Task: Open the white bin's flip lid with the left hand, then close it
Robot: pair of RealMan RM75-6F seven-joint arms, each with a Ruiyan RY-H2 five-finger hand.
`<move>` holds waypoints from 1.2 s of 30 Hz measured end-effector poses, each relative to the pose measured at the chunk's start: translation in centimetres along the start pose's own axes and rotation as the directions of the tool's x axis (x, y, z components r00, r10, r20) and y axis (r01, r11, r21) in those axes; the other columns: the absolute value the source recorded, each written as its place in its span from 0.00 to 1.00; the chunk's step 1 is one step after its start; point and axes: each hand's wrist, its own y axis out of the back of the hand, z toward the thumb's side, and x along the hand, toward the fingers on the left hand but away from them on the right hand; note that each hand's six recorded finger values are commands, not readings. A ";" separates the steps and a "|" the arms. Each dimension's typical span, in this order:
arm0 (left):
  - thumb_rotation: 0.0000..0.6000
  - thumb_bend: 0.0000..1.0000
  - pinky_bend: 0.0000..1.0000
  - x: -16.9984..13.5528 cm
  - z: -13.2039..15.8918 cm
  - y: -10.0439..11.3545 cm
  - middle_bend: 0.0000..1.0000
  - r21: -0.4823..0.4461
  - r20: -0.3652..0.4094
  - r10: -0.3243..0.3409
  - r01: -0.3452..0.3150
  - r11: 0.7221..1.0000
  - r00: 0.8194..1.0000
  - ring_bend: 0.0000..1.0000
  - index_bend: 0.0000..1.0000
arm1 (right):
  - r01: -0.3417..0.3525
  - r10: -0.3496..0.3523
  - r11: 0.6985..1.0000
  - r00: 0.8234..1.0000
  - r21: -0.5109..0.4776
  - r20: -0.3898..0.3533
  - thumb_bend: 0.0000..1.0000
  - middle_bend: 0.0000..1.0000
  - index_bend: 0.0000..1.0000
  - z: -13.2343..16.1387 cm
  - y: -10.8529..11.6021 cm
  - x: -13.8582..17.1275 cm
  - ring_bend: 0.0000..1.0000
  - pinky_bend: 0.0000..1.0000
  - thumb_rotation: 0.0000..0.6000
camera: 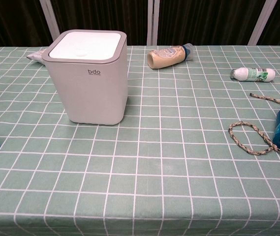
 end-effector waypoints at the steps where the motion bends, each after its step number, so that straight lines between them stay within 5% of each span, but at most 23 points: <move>1: 1.00 0.07 0.15 0.0 0.0 0.0 0.08 -0.002 -0.001 0.001 -0.001 1.000 1.000 0.03 0.07 | 0.002 -0.002 1.000 1.000 0.001 0.000 0.21 0.00 0.00 0.0 0.0 0.0 0.00 0.00 1.00; 9: 1.00 0.08 0.15 0.3 0.4 0.1 0.08 -0.003 0.020 0.000 0.000 1.000 1.000 0.03 0.07 | 0.004 -0.004 1.000 1.000 0.002 0.007 0.21 0.00 0.00 -0.2 0.2 0.1 0.00 0.00 1.00; 17: 1.00 0.08 0.15 2.9 4.7 0.8 0.08 0.010 0.179 -0.002 0.000 1.000 0.984 0.03 0.07 | -0.007 0.007 1.000 1.000 0.013 0.003 0.21 0.00 0.00 -0.1 -0.2 -0.1 0.00 0.00 1.00; 21: 1.00 0.08 0.15 4.9 8.7 1.5 0.08 0.013 0.306 0.004 -0.009 1.000 0.952 0.03 0.07 | -0.006 0.006 1.000 1.000 0.011 0.012 0.21 0.00 0.00 -0.4 -0.2 -0.1 0.00 0.00 1.00; 29: 1.00 0.08 0.15 8.6 17.1 1.4 0.11 0.067 0.521 -0.016 -0.022 0.997 0.854 0.03 0.07 | -0.011 0.011 1.000 0.999 0.004 0.037 0.21 0.00 0.00 -1.3 -0.6 0.1 0.00 0.00 1.00; 36: 1.00 0.08 0.15 10.1 20.1 -0.9 0.13 0.080 0.562 -0.095 0.061 0.995 0.821 0.03 0.07 | -0.014 0.014 1.000 0.999 -0.003 0.046 0.21 0.00 0.00 -1.8 -0.7 0.0 0.00 0.00 1.00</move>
